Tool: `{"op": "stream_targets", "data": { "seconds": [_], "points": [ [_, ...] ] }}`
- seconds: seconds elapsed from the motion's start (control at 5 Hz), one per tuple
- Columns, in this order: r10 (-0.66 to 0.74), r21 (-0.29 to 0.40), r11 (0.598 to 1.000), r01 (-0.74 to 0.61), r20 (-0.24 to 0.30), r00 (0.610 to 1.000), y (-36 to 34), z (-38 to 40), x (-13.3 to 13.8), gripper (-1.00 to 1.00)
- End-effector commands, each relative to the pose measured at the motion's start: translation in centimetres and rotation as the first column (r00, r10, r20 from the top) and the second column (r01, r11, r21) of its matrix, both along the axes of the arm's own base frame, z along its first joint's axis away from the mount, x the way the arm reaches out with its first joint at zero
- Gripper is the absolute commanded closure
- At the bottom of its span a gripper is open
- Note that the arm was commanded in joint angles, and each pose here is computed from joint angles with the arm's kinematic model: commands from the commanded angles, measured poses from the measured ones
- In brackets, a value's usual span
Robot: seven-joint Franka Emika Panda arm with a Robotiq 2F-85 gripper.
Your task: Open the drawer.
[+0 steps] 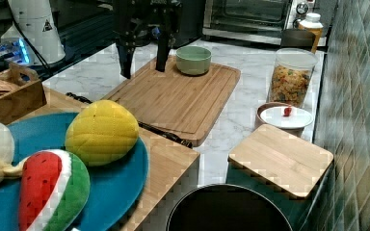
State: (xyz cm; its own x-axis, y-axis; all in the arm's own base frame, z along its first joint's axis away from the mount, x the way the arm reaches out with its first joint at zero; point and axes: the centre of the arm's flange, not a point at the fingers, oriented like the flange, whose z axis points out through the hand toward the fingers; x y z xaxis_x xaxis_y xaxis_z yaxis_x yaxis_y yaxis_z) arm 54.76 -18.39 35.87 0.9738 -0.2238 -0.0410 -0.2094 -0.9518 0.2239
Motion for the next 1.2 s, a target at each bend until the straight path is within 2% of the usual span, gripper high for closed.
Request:
{"op": "stream_targets", "data": {
  "seconds": [0.2, 0.8, 1.2],
  "points": [
    [0.078, -0.069, 0.995, -0.074, 0.057, 0.995, -6.6, -1.6, -1.6, -1.00],
    [0.003, 0.019, 1.000, -0.004, 0.059, 0.998, -5.7, -6.8, -3.2, -1.00],
    [-0.021, 0.038, 0.999, 0.019, 0.063, 0.998, -4.7, -7.6, -3.5, -1.00]
  ]
}}
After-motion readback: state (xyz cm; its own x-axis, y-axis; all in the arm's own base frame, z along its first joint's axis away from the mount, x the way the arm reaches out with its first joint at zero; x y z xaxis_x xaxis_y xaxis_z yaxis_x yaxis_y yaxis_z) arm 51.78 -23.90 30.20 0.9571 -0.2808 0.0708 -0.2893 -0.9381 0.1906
